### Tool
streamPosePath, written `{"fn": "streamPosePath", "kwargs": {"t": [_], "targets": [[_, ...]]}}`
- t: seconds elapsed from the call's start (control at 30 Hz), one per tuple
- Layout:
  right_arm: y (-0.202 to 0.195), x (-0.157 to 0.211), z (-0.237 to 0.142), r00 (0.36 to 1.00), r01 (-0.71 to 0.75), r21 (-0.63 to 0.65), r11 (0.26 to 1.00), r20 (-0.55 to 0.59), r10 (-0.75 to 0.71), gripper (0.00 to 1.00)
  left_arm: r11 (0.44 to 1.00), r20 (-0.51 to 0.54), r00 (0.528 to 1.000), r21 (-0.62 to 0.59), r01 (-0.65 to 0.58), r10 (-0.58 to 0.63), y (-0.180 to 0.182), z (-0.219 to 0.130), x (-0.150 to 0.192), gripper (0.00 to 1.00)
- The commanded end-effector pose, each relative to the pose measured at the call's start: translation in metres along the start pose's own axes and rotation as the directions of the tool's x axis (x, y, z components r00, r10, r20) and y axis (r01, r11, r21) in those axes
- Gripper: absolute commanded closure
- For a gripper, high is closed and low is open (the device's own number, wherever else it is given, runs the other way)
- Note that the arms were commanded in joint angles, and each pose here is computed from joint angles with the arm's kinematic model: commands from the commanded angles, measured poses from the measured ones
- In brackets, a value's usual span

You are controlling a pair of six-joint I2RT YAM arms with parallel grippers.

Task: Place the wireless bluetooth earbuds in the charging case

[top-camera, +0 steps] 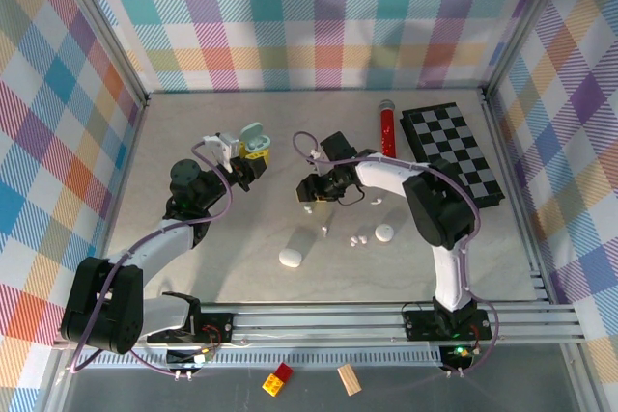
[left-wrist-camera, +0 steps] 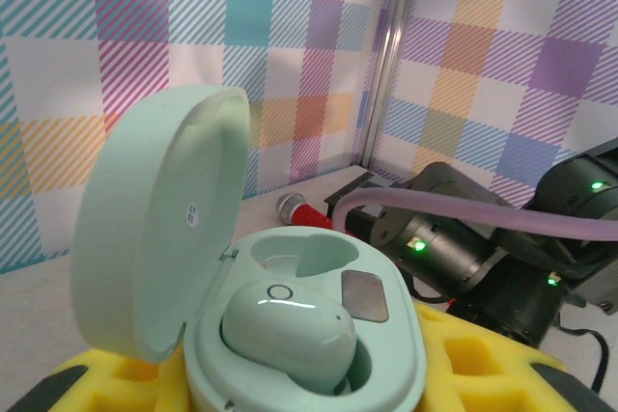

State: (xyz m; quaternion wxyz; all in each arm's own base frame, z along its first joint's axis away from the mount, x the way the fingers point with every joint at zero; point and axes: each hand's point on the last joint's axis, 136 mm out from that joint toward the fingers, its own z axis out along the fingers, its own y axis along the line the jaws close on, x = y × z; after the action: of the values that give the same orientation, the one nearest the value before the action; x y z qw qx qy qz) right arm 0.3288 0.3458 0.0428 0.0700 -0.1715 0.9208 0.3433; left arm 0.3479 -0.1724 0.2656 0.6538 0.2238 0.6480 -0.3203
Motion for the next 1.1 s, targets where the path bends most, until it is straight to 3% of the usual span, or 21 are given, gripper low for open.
{"fn": "streamPosePath", "kwargs": {"t": [0.0, 0.67, 1.07], "targets": [[0.008, 0.002, 0.007, 0.999, 0.01, -0.056, 0.998, -0.031, -0.011, 0.51, 1.0, 0.033, 0.999, 0.019, -0.021, 0.02, -0.004, -0.003, -0.012, 0.74], [0.0, 0.027, 0.011, 0.996, -0.009, -0.067, 0.998, -0.085, 0.004, 0.58, 0.999, 0.035, 0.999, 0.029, -0.017, 0.016, -0.005, -0.002, -0.012, 0.74], [0.002, 0.031, 0.008, 0.996, -0.018, -0.073, 0.997, -0.086, 0.012, 0.71, 1.0, 0.034, 0.999, 0.025, -0.018, 0.017, -0.004, -0.002, -0.011, 0.74]]}}
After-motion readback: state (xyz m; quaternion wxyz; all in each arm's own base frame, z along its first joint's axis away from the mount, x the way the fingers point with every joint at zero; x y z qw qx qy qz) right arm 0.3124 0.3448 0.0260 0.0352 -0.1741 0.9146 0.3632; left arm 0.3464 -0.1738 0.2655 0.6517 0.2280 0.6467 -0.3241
